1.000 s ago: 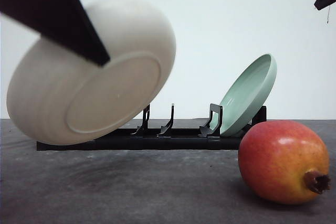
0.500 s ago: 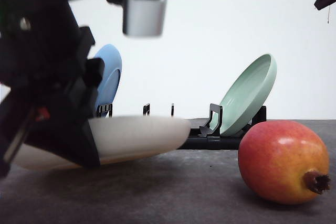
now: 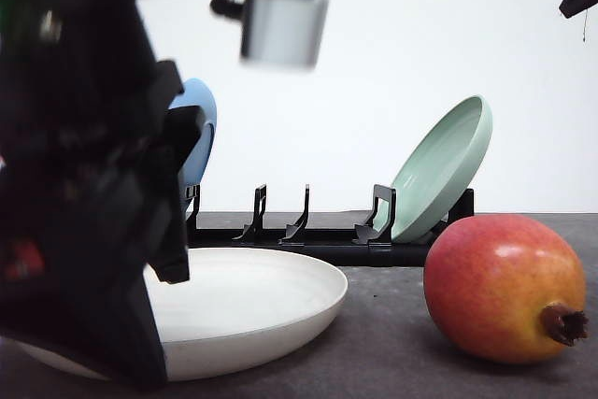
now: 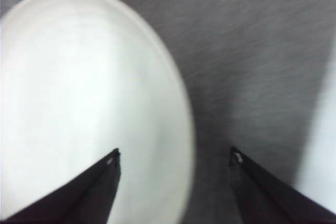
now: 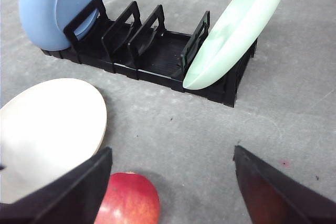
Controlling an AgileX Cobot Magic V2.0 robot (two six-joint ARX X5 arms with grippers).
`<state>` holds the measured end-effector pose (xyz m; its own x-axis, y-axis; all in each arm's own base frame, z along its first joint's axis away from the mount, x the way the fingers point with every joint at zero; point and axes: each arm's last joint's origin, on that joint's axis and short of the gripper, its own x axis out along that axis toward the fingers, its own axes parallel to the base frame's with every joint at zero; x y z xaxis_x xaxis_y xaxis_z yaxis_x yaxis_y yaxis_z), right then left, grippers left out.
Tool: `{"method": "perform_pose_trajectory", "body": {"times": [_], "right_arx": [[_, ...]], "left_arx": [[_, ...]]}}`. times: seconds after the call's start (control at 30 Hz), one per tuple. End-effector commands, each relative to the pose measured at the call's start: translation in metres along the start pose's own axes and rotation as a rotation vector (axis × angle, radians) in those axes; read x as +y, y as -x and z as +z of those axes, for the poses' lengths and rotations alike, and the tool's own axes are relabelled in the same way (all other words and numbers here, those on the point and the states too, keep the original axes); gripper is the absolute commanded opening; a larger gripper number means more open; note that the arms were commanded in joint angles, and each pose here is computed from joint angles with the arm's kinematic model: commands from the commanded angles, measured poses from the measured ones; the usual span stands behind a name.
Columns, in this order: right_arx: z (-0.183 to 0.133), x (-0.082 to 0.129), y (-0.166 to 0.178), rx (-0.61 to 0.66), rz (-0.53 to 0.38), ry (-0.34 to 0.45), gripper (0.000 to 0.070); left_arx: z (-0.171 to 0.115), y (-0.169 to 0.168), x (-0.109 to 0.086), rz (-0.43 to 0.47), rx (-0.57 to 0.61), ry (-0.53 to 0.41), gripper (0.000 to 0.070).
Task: Place pomegranate in white plate
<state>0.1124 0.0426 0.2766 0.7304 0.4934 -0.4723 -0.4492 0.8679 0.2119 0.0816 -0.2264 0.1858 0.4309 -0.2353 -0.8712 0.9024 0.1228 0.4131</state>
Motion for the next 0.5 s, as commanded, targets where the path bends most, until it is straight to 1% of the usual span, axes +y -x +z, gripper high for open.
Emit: {"method": "perform_pose_trajectory", "body": {"times": [0.0,0.07,0.2,0.33,0.4,0.47], "right_arx": [[0.005,0.002,0.002,-0.02,0.003,0.013,0.0469],[0.005,0.002,0.002,-0.019,0.003,0.012,0.0469],[0.005,0.002,0.002,-0.018,0.003,0.012,0.0469],[0.005,0.002,0.002,-0.017,0.003,0.012,0.0468],[0.005,0.002,0.002,-0.015,0.003,0.011,0.0469],[0.005,0.002,0.002,-0.015,0.003,0.011,0.0469]], "left_arx": [[0.007,0.008,0.003,-0.093,-0.034,0.073,0.0437],[0.007,0.014,0.011,-0.171,-0.048,0.143,0.0437],[-0.002,0.024,0.032,-0.247,-0.099,0.316,0.0435],[-0.02,0.035,0.06,-0.239,-0.15,0.513,0.0435],[-0.03,0.042,0.074,-0.215,-0.18,0.605,0.0435],[-0.042,0.048,0.089,-0.17,-0.211,0.698,0.0435]]}}
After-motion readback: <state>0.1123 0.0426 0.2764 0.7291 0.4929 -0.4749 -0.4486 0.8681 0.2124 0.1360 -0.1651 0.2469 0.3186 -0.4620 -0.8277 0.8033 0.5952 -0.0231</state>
